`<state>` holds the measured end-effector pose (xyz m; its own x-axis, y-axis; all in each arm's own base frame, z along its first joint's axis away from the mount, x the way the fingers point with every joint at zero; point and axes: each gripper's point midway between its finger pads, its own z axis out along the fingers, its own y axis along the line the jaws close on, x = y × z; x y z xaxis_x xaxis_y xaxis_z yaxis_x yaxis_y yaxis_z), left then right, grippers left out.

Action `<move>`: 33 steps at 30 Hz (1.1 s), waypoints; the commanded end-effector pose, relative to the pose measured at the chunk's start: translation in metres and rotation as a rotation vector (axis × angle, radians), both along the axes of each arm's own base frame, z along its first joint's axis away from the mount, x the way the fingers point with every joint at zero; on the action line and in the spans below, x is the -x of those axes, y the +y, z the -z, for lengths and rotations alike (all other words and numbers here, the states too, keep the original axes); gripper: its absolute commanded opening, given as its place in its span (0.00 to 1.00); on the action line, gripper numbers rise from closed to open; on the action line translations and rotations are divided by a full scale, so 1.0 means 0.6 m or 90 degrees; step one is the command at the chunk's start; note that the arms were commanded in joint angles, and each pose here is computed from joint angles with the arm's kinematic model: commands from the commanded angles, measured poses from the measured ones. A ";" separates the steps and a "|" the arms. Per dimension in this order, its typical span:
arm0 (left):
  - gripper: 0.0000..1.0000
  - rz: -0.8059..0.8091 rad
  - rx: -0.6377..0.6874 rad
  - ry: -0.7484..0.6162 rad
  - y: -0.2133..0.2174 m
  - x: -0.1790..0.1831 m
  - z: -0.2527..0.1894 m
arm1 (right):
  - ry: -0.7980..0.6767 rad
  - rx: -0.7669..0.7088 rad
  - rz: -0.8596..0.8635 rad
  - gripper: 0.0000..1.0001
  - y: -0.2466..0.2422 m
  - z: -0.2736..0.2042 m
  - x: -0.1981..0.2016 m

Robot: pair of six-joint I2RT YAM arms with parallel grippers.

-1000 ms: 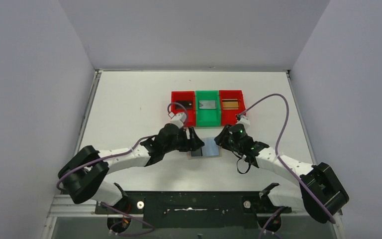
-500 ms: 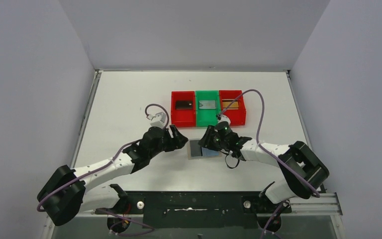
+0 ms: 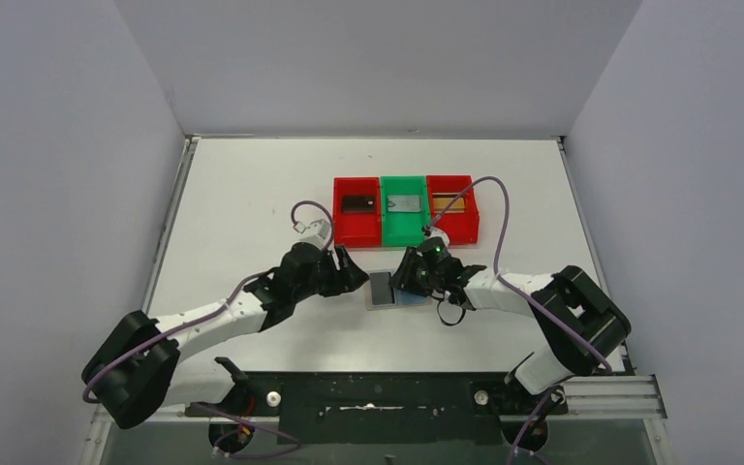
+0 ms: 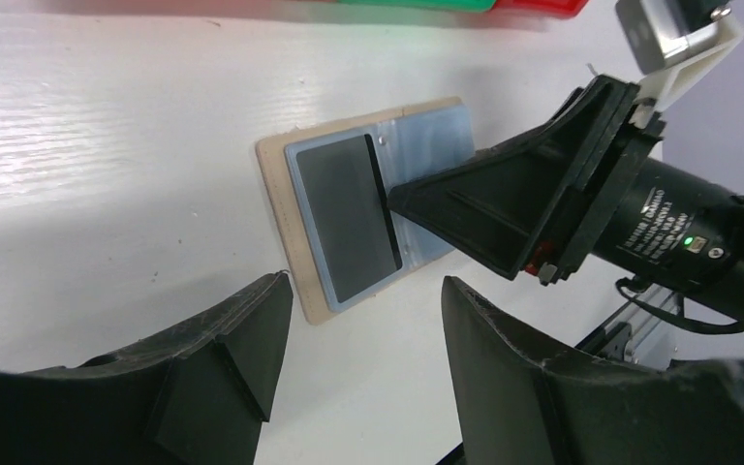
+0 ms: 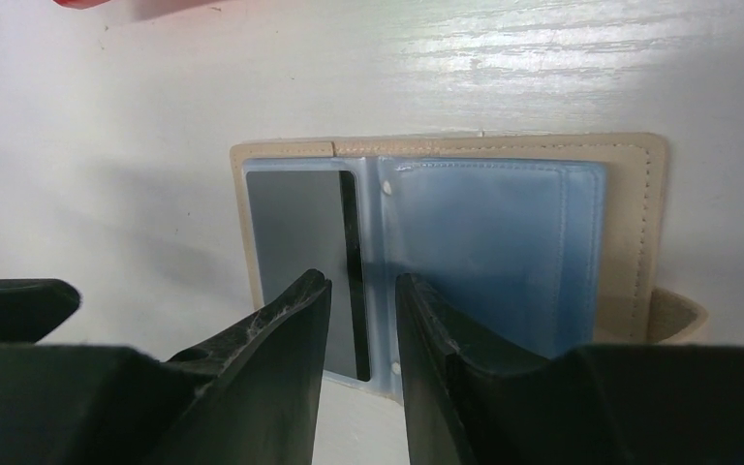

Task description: Take the credit cards out of the card holder

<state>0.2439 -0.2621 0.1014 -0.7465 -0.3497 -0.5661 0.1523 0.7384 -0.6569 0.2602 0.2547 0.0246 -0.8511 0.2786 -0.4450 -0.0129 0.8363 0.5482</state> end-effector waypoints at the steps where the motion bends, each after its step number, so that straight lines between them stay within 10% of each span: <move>1: 0.56 0.077 0.030 -0.021 -0.054 -0.006 -0.029 | -0.034 -0.036 0.002 0.32 0.012 -0.028 -0.016; 33: 0.33 0.078 -0.106 0.103 -0.079 -0.019 0.108 | -0.007 -0.099 0.025 0.28 0.000 -0.003 -0.009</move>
<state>0.2485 -0.3095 0.0339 -0.8786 -0.1751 -0.4443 0.1377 0.7980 -0.5868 0.2602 0.2542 0.0234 -0.8460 0.3587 -0.3944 0.0170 0.7576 0.6525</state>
